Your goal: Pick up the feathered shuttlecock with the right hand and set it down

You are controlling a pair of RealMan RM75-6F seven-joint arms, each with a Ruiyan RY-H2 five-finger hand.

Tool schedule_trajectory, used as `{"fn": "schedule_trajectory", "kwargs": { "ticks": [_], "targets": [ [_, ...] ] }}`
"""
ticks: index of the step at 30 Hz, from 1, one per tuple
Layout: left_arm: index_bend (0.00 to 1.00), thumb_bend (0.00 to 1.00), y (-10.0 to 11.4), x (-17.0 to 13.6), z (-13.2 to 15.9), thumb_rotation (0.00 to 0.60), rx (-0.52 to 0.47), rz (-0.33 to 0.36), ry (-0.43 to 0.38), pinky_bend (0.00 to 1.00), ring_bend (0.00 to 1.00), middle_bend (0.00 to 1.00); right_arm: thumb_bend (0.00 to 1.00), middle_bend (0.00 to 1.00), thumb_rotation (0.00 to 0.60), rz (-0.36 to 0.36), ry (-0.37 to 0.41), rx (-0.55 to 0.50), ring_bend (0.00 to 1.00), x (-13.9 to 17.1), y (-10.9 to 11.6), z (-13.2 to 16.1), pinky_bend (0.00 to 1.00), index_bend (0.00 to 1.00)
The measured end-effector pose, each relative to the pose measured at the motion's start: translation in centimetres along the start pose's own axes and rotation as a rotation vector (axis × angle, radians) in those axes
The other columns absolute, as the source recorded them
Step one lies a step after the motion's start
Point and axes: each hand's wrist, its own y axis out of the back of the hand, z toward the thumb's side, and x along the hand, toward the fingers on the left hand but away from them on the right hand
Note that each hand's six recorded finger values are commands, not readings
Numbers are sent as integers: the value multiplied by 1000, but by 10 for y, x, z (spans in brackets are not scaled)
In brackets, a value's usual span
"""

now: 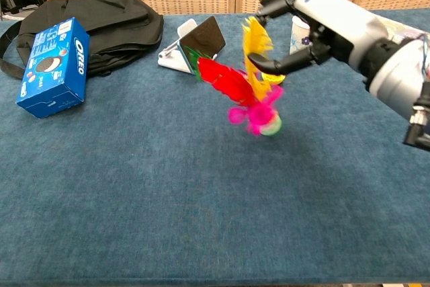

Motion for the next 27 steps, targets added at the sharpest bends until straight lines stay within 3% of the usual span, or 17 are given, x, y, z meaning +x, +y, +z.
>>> {"fn": "schedule_trajectory", "kwargs": {
  "ticks": [10, 12, 13, 15, 17, 20, 27],
  "targets": [
    [0, 0, -2, 0, 1, 600, 7, -5, 0, 0, 0, 0, 853, 26, 600, -2, -94, 43, 0, 17, 4, -63, 0, 712],
    [0, 0, -3, 1, 1, 600, 9, -5, 1, 0, 0, 0, 849, 18, 600, -5, -103, 29, 0, 21, 8, -69, 0, 646],
    [0, 0, -3, 1, 1, 600, 10, -6, 1, 0, 0, 0, 824, 10, 600, -3, -103, 27, 0, 22, 10, -71, 0, 527],
    [0, 0, -4, 1, 1, 600, 12, -8, 1, 0, 0, 0, 649, 0, 600, 10, -89, 29, 0, 26, 12, -73, 0, 247],
    [0, 0, -4, 1, 2, 600, 12, -9, 0, 0, 0, 0, 320, 0, 600, 22, -68, 38, 0, 30, 17, -72, 0, 36],
    [0, 0, -4, 0, 2, 600, 11, -9, -1, 0, 0, 0, 41, 0, 600, 22, -28, 54, 0, 36, 27, -65, 0, 0],
    [0, 0, -4, -1, 3, 600, 13, -9, -4, 0, 0, 0, 0, 0, 600, 0, 17, 90, 0, 45, 46, -48, 0, 0]
  ]
}}
